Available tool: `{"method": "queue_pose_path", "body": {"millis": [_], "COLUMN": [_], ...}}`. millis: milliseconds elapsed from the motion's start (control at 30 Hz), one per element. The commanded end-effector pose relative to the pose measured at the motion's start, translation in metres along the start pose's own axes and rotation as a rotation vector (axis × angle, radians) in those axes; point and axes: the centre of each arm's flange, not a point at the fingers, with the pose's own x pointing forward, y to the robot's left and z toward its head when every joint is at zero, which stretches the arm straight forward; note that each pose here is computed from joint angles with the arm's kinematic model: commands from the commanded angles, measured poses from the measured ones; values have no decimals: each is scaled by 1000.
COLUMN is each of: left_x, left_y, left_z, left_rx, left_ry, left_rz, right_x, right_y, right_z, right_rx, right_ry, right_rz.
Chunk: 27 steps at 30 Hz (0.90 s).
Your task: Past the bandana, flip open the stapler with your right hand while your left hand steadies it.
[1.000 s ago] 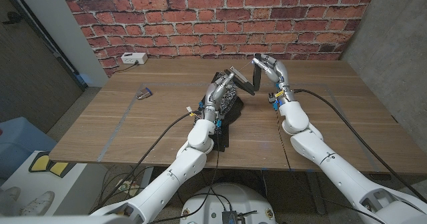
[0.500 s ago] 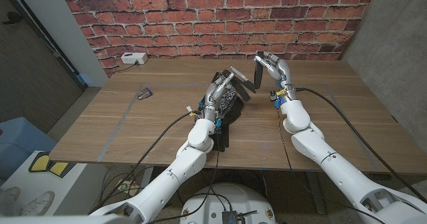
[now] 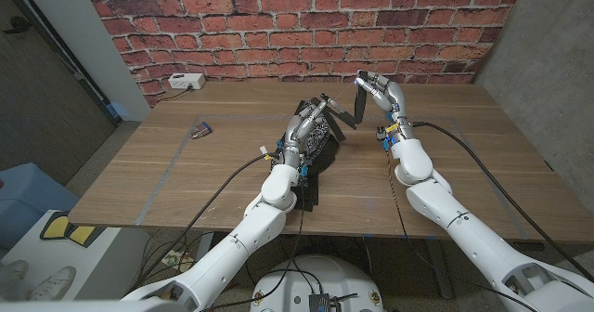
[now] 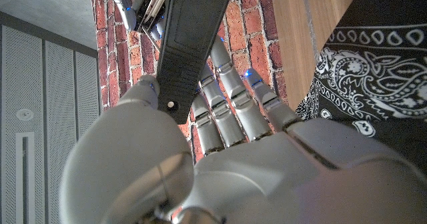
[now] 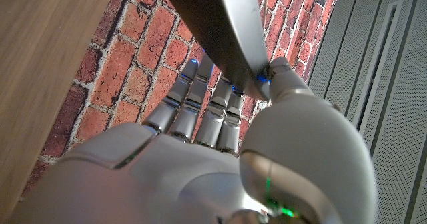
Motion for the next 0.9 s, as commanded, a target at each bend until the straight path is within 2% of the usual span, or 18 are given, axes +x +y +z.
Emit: {"method": "queue_pose_path", "body": {"millis": [33,400,900], "left_x": [-1,1,2], "left_y": [3,4,4], "left_z": [-4,-9,-8], "left_rx": [-22,-49,-60], "left_ry": [-8,-20,-55], "left_rz": [5,13,30], "right_x": [-1,-6,-18], "right_y": [0,-2,-10], "right_z": [2,2,2], "right_rx": [12,28,64], "right_ry": [-12,-23,-37], "right_rz": [-6,-52,-137]}}
